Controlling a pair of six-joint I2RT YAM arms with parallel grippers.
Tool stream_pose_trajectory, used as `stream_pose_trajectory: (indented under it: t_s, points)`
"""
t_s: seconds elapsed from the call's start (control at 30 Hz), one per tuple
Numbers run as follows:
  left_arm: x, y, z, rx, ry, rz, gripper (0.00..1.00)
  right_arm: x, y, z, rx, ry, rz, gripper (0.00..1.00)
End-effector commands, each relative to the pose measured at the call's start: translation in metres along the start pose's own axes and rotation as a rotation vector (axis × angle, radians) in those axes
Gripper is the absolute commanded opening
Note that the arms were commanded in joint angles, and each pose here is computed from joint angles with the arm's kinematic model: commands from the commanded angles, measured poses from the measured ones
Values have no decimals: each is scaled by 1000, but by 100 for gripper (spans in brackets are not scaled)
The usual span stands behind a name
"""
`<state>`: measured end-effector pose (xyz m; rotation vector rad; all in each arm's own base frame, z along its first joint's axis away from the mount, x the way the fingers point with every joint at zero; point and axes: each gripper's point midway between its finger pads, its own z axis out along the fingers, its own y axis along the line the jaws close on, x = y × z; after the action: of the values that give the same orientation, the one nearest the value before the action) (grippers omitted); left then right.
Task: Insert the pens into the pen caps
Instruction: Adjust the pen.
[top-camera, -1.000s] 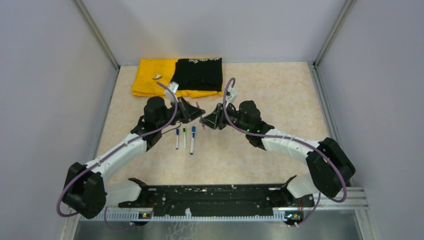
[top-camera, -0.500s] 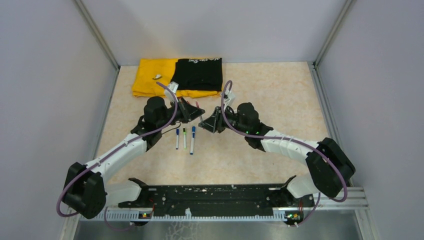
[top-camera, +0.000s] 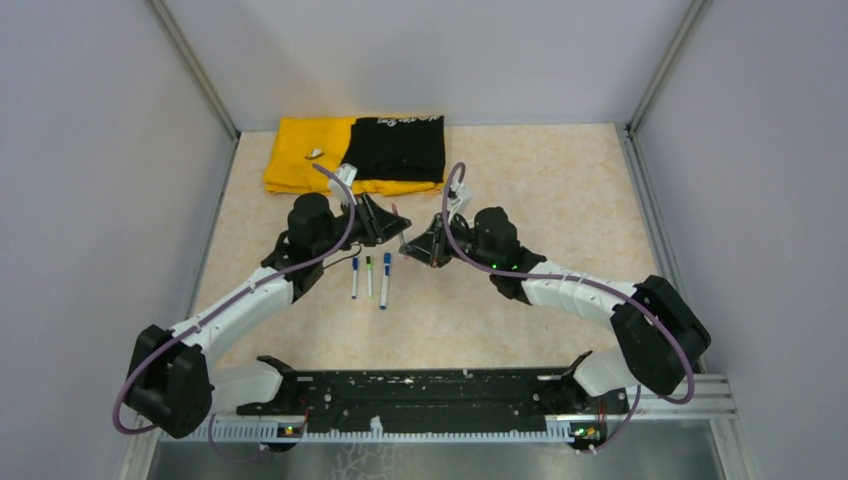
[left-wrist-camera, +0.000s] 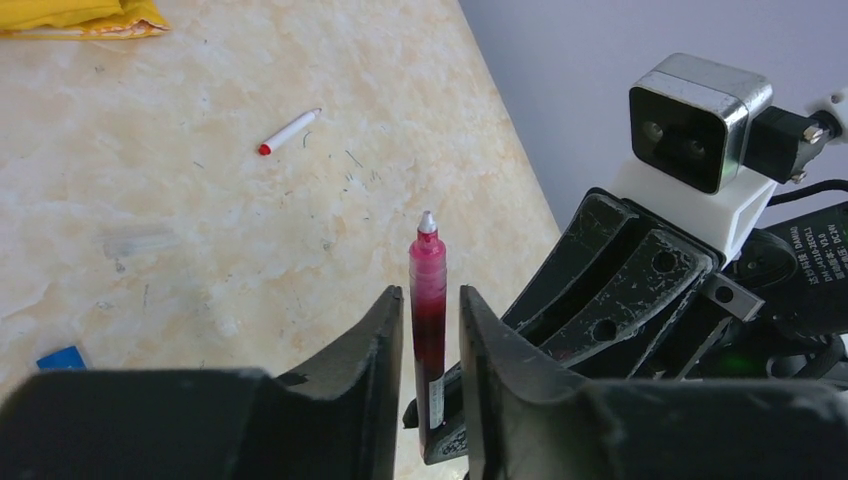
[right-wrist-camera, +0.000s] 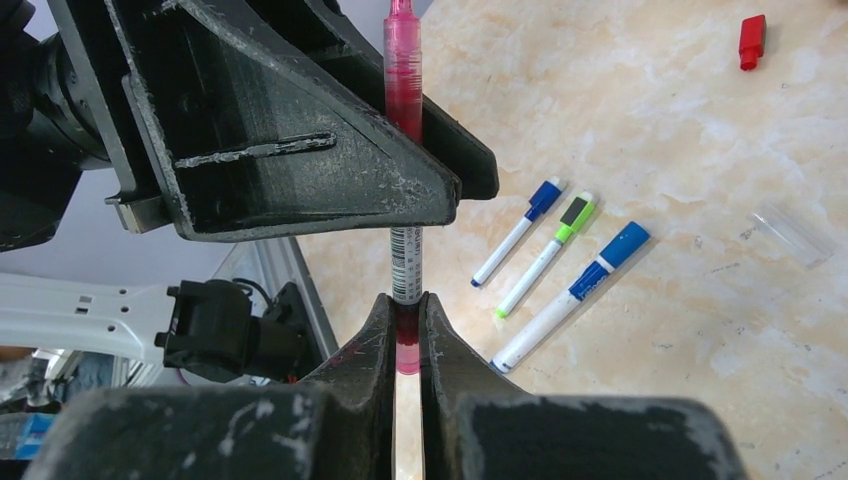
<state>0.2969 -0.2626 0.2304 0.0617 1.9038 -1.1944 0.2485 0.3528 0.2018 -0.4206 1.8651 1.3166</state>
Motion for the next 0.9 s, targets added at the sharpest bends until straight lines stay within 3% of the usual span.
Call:
stream_pose_trajectory:
  t_s: [0.0, 0.37, 0.77, 0.87]
  points:
    - [-11, -11, -3, 39, -32, 26, 35, -35, 24, 7, -62, -99, -45, 0]
    - [-7, -10, -4, 40, -20, 26, 39, -56, 29, 11, -57, -152, -60, 0]
    - [-8, -12, -3, 51, -19, 45, 12, -55, 36, 13, -94, -137, -67, 0]
    - [-11, -10, -2, 32, -12, 74, 1, -51, 34, 12, -85, -118, -86, 12]
